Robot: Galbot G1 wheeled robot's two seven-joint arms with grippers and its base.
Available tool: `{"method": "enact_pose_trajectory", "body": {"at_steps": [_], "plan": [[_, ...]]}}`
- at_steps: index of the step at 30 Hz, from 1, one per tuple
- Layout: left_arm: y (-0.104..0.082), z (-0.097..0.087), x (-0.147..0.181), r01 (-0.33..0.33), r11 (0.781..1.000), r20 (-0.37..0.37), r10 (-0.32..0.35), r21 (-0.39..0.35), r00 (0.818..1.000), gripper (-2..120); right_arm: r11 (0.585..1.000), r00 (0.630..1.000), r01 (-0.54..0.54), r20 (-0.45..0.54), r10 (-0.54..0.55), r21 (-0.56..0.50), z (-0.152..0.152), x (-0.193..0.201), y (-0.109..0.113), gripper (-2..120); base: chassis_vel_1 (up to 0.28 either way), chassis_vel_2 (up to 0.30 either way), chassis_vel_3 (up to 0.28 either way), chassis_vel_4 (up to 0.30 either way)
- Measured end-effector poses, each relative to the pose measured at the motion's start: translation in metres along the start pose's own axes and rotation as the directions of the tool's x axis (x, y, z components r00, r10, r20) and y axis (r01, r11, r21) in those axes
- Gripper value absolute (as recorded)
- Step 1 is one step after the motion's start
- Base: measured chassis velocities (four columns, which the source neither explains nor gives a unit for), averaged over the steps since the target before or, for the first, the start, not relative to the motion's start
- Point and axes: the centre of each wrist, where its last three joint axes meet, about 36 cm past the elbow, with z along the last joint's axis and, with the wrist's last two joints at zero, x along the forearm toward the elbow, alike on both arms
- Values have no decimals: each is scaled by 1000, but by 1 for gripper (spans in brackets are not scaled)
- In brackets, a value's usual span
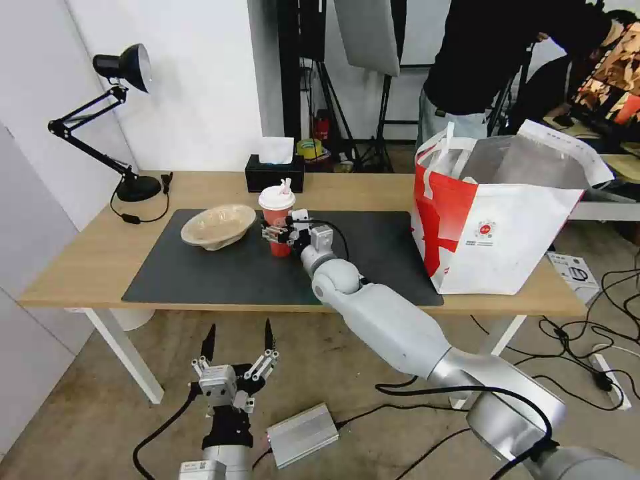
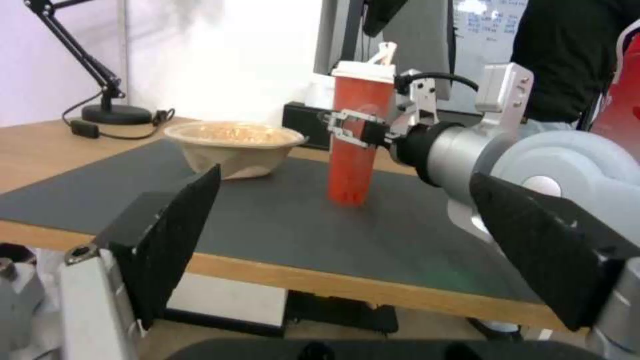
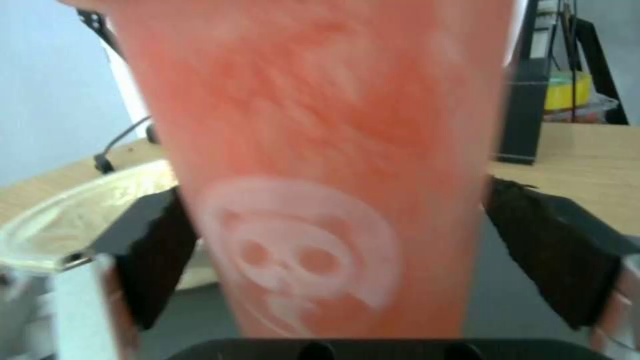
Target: Pick up the trash from the table and place it into the takeout bag.
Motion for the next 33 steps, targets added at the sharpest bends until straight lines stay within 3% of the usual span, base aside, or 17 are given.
{"method": "enact_pose_trajectory", "body": {"at_steps": [13, 19, 27, 33], "plan": [[-1, -1, 2, -3, 1000, 3, 3, 0, 1000, 100, 1000, 999, 25, 23, -24, -6, 0, 10, 8, 47, 0, 0, 0, 0], [-2, -4, 2, -4, 1000, 13, 4, 2, 1000, 100, 1000, 999, 2, 35, -2, 8, -15, 28, 2, 24, 0, 0, 0, 0], [1, -7, 2, -5, 1000, 25, 5, 0, 1000, 100, 1000, 999, -15, 41, 15, 15, -40, 46, -7, 8, 0, 0, 0, 0], [4, -8, 3, -5, 1000, 32, 5, -7, 999, 100, 1000, 998, -9, 57, 9, 3, -55, 52, -11, 8, 0, 0, 0, 0]]}}
